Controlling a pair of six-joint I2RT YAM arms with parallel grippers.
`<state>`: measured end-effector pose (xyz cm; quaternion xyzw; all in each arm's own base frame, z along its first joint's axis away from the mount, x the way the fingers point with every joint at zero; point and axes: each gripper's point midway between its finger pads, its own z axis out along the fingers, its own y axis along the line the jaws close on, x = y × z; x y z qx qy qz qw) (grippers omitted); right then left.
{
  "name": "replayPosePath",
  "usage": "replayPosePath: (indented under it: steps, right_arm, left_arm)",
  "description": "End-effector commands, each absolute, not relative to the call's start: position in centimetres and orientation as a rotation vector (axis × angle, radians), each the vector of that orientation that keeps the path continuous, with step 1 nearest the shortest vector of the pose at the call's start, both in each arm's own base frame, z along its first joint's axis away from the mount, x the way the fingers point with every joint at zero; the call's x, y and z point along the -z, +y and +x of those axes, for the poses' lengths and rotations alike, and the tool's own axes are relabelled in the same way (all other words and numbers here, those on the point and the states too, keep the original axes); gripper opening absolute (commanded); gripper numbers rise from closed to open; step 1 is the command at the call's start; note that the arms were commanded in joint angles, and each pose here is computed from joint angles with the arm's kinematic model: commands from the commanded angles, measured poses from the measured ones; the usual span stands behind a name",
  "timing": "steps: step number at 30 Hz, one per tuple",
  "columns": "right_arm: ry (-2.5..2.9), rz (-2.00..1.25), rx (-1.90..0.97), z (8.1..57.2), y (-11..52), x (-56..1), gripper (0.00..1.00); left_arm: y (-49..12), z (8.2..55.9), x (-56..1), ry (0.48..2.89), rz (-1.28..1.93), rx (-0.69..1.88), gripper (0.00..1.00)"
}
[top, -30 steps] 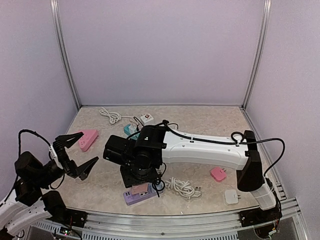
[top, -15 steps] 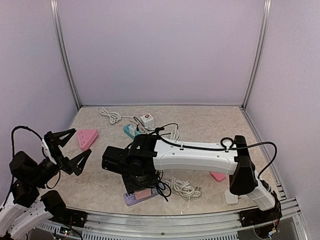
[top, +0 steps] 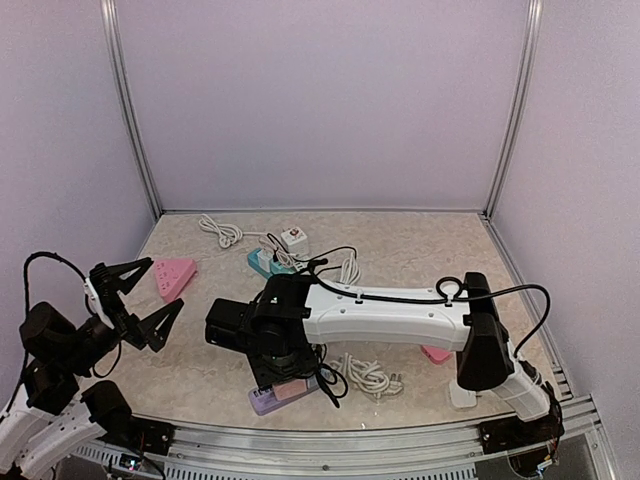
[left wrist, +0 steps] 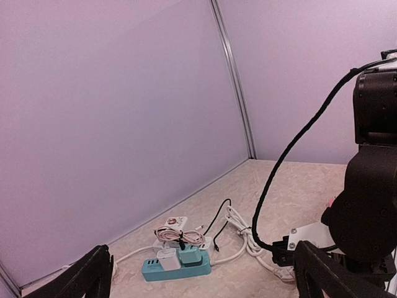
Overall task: Insert the plug
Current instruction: Insert the plug into the socket.
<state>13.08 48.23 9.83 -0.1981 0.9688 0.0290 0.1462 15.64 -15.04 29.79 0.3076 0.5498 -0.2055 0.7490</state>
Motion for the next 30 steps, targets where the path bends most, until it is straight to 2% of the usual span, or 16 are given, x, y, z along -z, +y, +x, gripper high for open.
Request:
replayPosePath:
  steps: [1, 6, 18, 22, 30]
  right_arm:
    - [2.827, -0.618, 0.046, 12.9, 46.8, -7.2, 0.0]
    - [2.83, -0.636, 0.149, 12.9, 45.0, -7.2, 0.0]
    - [2.882, -0.643, 0.267, 13.3, 42.9, -3.0, 0.0]
    - [2.902, -0.632, 0.433, 13.2, 40.6, -2.4, 0.0]
    - [2.985, -0.59, 0.19, 11.9, 42.4, 1.0, 0.0]
  left_arm:
    - [-15.3, 16.0, -28.7, 1.234, 0.696, 0.437, 0.99]
    - [-15.4, 16.0, -28.6, 1.237, 0.703, 0.438, 0.99]
    - [-15.6, 16.2, -28.3, 1.246, 0.716, 0.434, 0.99]
    - [-15.7, 16.1, -28.1, 1.249, 0.727, 0.434, 0.99]
    - [-16.0, 16.1, -27.9, 1.256, 0.74, 0.446, 0.99]
